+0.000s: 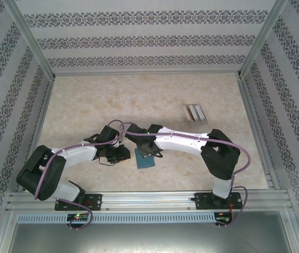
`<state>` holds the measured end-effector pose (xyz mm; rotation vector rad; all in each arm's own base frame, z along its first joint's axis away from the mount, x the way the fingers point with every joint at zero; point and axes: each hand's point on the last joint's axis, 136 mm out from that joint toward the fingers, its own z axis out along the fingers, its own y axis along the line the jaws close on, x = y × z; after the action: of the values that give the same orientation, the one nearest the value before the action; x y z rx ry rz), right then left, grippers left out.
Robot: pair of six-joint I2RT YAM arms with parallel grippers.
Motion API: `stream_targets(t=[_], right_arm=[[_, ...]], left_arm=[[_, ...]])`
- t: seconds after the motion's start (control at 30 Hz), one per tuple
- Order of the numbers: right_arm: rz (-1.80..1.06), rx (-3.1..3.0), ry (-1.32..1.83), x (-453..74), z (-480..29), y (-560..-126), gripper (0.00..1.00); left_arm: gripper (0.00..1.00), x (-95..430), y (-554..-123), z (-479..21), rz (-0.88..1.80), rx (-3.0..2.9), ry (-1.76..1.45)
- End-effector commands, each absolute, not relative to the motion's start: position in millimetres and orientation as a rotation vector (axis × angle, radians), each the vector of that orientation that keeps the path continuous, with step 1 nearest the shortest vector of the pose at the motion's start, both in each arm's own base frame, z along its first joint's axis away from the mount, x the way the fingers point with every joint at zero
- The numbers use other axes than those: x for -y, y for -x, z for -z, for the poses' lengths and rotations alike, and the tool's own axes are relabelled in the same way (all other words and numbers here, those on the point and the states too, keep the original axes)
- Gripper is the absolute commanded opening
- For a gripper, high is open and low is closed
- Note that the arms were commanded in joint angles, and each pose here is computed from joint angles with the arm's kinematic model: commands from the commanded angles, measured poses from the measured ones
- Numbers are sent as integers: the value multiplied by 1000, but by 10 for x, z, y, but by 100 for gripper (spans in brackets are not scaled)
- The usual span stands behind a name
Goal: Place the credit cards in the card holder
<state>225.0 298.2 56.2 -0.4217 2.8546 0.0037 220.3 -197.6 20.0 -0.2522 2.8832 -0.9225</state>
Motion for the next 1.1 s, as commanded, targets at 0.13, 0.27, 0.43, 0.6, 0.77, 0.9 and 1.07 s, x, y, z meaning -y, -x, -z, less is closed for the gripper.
stream_targets(t=[0.13, 0.27, 0.43, 0.6, 0.77, 0.9, 1.07], right_arm=[[-111, -2886, 400, -3076, -492, -2155, 12], [-102, -2884, 400, -3057, -496, -2159, 5], [-103, -2877, 396, -3045, -521, -2169, 0], [-187, -2897, 415, -3144, -450, -2114, 4], [-237, -2909, 405, -3200, -374, -2087, 4], [-222, -2912, 416, -3191, -353, -2088, 6], [-211, -2914, 425, -3191, -353, -2085, 17]], left_arm=[[22, 1977, -2227, -191, 937, -2880, 240], [22, 1977, -2226, -182, 941, -2878, 248], [22, 1977, -2225, -186, 940, -2879, 245], [22, 1982, -2227, -185, 942, -2883, 246], [22, 1978, -2216, -172, 940, -2886, 246], [22, 1971, -2207, -162, 940, -2889, 253], [21, 1977, -2206, -150, 944, -2889, 254]])
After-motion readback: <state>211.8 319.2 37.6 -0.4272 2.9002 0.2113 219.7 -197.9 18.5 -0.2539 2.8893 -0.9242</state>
